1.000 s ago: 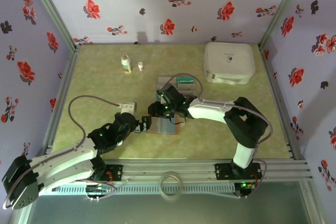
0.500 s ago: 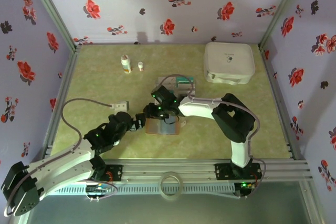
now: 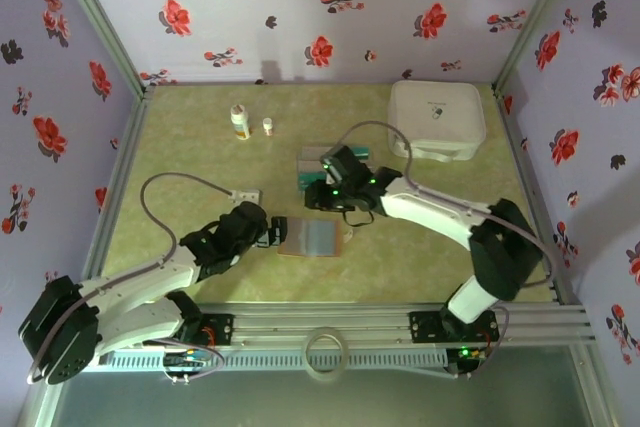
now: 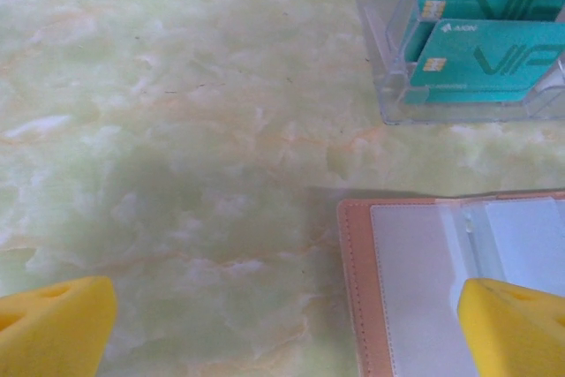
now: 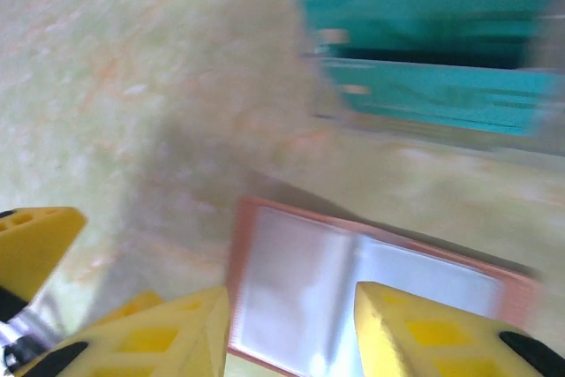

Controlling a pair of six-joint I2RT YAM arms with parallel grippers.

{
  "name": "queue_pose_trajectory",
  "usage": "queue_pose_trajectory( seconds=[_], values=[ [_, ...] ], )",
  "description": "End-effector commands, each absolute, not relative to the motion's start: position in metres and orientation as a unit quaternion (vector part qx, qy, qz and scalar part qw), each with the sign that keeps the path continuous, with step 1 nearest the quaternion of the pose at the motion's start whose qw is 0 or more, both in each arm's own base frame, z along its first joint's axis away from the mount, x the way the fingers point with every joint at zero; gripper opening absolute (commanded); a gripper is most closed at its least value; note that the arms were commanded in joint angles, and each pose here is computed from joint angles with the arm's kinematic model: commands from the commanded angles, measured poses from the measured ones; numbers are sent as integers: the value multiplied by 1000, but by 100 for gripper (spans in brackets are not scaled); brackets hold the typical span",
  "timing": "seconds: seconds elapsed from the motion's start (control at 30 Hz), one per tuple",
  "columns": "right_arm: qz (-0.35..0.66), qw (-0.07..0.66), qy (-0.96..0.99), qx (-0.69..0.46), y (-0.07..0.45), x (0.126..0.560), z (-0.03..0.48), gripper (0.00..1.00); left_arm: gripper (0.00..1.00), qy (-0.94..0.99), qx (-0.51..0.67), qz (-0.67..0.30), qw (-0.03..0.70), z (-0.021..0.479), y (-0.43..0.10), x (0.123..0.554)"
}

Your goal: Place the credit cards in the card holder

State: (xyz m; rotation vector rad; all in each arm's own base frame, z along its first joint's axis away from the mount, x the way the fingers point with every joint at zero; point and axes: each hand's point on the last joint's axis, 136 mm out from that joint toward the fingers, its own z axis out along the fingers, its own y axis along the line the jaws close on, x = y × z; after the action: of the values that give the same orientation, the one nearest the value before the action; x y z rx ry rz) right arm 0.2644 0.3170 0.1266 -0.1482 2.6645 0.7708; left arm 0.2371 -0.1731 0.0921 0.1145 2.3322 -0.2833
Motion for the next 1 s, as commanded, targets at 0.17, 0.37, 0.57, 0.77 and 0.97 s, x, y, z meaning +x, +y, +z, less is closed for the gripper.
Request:
queue_pose_trajectory(
  seconds=[0.17,0.37,0.57,0.77,0.97],
  values=[
    [157,187,969,-35,229,235,87,44,100,922,72,-118,361,83,-192,244],
    [175,170,969,-36,228,226,59,41,100,927,76,-120,347,72,-200,246],
    [188,159,968,-45,238,228,44,26,100,933,71,-117,334,55,-201,245],
    [196,163,966,-37,239,236,40,5,100,940,61,-95,321,37,-198,248],
    [199,174,964,-12,237,246,38,2,100,941,38,-83,325,31,-190,256]
  ],
)
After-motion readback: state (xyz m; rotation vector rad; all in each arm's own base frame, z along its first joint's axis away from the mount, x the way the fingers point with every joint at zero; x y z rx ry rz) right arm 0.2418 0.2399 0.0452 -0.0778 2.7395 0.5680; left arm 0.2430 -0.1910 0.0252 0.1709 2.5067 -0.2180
